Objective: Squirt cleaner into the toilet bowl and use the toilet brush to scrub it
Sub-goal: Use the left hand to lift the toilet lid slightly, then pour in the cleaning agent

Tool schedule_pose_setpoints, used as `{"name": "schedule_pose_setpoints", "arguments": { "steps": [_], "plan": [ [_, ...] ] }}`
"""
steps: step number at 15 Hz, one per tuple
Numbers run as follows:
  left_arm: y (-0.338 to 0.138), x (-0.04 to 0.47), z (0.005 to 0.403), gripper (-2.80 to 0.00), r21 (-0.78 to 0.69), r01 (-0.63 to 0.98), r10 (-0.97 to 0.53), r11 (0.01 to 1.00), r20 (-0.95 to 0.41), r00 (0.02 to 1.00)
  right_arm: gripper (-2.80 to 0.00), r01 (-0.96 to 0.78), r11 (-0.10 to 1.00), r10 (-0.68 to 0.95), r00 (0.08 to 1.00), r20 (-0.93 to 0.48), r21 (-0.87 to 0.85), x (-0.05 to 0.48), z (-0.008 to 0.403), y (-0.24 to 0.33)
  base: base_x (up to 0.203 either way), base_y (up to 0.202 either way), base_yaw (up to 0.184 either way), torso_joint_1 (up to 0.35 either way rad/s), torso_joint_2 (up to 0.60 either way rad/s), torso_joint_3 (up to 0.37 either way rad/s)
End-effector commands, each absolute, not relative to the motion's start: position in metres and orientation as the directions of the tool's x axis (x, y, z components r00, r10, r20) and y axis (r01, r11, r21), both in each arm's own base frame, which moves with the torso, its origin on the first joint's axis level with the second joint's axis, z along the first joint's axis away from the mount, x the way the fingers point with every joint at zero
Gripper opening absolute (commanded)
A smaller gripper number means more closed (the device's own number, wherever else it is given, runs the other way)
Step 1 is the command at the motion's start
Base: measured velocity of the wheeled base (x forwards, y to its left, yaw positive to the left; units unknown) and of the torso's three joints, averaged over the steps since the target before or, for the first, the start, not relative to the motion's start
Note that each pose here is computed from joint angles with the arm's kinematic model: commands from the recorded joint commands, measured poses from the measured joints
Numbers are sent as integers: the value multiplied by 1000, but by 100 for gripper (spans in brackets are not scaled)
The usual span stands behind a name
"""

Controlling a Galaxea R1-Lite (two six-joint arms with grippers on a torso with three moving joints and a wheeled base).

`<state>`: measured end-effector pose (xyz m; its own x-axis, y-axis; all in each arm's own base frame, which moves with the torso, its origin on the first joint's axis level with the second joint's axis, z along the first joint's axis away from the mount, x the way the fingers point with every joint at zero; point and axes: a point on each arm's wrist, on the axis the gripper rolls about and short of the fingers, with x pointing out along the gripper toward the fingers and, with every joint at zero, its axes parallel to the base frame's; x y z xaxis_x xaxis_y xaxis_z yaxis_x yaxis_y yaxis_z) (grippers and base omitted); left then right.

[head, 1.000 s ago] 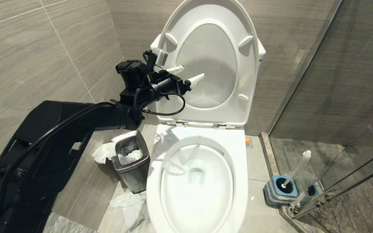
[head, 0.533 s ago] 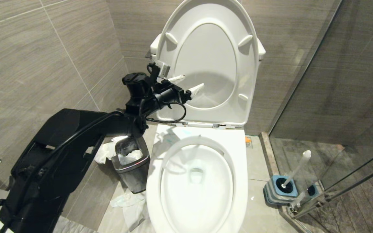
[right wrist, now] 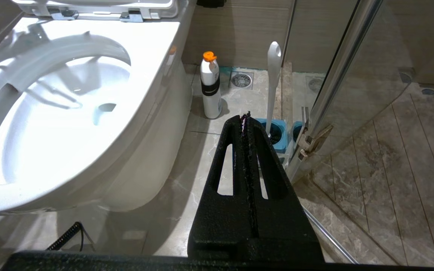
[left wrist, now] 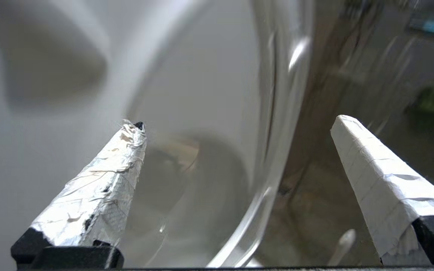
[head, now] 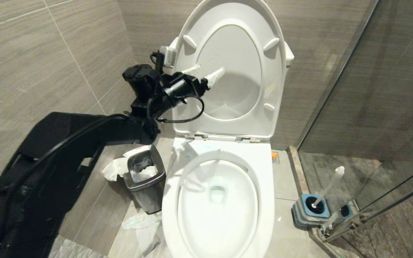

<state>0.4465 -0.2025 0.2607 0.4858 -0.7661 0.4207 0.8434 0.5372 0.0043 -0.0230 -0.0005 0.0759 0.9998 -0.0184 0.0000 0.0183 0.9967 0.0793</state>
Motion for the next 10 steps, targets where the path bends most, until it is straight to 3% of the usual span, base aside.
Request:
{"name": "schedule_pose_setpoints", "arguments": {
  "steps": [1, 4, 8, 10],
  "plan": [
    [-174, 382, 362, 0, -22, 868, -745, 495, 503, 437, -280, 18, 997, -18, 1000, 0, 80, -23, 76, -1, 0, 0, 0, 0, 0, 0],
    [-147, 318, 418, 0, -236, 863, -769, 447, 390, 506, -280, 18, 997, -18, 1000, 0, 80, -23, 76, -1, 0, 0, 0, 0, 0, 0],
    [-134, 258, 431, 0, -444, 758, -789, 478, 161, 592, -280, 18, 997, -18, 1000, -1, 80, -23, 76, -1, 0, 0, 0, 0, 0, 0],
    [-138, 243, 429, 0, -472, 681, -734, 561, 98, 672, -280, 19, 997, -19, 1000, 0, 80, -23, 76, -1, 0, 0, 0, 0, 0, 0]
  ]
}}
